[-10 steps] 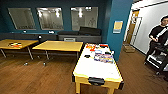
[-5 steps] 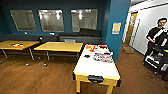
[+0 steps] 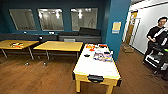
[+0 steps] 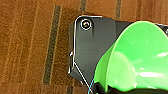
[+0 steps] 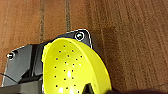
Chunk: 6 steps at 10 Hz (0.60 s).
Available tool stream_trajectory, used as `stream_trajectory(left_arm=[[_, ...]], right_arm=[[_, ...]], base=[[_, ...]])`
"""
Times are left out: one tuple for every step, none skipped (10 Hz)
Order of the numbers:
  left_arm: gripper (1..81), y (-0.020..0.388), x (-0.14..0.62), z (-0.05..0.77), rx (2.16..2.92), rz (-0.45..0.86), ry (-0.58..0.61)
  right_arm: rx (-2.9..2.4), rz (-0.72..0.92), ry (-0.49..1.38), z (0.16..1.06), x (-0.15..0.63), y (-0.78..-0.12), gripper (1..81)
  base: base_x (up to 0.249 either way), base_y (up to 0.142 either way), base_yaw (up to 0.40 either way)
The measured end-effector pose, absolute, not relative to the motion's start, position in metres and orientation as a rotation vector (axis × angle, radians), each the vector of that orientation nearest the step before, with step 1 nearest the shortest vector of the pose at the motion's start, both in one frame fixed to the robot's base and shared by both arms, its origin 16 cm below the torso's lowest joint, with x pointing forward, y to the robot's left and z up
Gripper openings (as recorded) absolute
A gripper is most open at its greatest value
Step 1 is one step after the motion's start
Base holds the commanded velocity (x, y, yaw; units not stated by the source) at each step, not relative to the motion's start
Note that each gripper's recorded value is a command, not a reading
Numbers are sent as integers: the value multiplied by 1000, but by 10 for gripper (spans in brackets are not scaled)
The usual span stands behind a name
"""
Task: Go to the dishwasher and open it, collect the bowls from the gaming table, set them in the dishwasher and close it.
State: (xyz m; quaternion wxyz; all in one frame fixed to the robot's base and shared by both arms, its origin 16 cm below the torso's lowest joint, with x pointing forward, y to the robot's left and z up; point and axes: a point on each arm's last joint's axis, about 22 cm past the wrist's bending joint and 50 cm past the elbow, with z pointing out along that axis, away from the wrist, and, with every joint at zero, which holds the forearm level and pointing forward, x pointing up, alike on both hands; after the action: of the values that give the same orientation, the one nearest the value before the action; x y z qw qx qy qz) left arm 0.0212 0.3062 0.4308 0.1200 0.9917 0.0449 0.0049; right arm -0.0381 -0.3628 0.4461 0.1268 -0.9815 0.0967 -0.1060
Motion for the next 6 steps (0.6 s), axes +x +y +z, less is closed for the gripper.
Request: stream_trajectory(left_arm=[[10,302,1,429,2901,-32,131],[10,297,-19,428,2897,-82,132],[10,297,-9,428,2898,-67,129],[10,300,11,428,2902,-16,130],[10,299,20,428,2902,2,129],[10,298,15,427,2903,-5,130]], right_arm=[[-2867,-284,281,446,-49,-365,10],[-2868,-294,281,446,-44,-367,10],[-2865,-291,280,446,-46,-364,10],[-2864,-275,276,446,-54,-360,10],[-2865,-272,273,446,-56,-360,10],[-2865,-270,273,446,-57,-359,10]], base=[[0,0,-400],[0,0,-400],[0,0,-400],[0,0,-400],[0,0,-400],[0,0,-400]])
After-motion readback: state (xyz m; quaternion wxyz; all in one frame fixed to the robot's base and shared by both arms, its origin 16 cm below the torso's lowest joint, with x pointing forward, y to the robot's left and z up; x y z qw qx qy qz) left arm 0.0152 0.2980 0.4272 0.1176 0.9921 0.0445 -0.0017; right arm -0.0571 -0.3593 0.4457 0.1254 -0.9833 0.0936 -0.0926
